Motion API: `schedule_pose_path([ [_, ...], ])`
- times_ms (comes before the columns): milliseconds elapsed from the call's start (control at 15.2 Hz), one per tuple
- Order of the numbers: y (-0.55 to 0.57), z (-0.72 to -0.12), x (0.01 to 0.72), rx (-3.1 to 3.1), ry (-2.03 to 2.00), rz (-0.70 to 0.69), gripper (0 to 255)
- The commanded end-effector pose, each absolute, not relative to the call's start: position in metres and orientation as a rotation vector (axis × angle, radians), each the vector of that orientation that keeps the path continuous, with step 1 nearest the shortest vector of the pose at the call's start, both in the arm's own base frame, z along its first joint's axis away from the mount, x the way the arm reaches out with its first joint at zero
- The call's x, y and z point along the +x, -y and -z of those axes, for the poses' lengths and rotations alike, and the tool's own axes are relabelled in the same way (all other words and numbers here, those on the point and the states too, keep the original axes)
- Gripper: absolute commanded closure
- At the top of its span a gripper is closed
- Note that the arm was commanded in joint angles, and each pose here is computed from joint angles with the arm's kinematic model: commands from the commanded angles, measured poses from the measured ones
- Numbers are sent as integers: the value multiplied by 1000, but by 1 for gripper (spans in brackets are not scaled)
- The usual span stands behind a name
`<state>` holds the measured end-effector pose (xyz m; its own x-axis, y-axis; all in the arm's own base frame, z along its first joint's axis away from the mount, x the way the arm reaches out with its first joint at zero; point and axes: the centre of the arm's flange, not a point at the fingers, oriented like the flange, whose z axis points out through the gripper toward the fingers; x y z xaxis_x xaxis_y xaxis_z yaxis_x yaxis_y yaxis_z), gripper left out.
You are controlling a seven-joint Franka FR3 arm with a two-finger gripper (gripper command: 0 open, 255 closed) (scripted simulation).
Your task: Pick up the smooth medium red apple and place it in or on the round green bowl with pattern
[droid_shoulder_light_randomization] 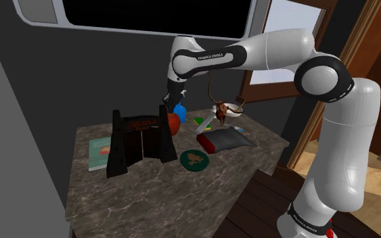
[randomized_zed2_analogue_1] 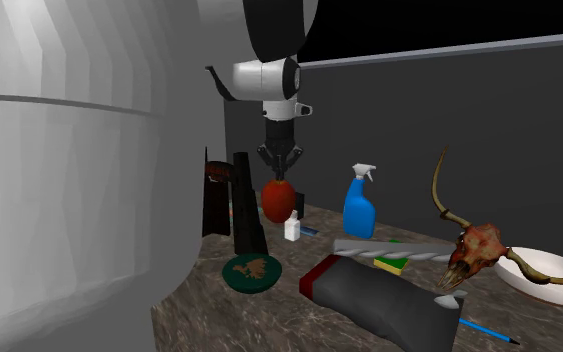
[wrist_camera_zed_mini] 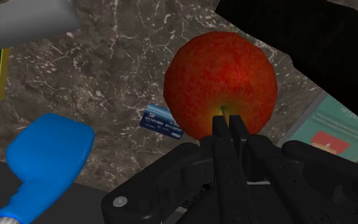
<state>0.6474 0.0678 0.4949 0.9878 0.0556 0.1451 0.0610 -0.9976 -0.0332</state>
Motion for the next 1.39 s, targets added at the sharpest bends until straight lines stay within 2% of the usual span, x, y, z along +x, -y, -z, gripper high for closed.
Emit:
schedule_pose_path([
  [0,-68,-506,647,-3095,91,224,255],
  [330,-68,-528,647,-3095,91,224,255],
  [1320,-81,-610,460,-3095,91,224,255],
])
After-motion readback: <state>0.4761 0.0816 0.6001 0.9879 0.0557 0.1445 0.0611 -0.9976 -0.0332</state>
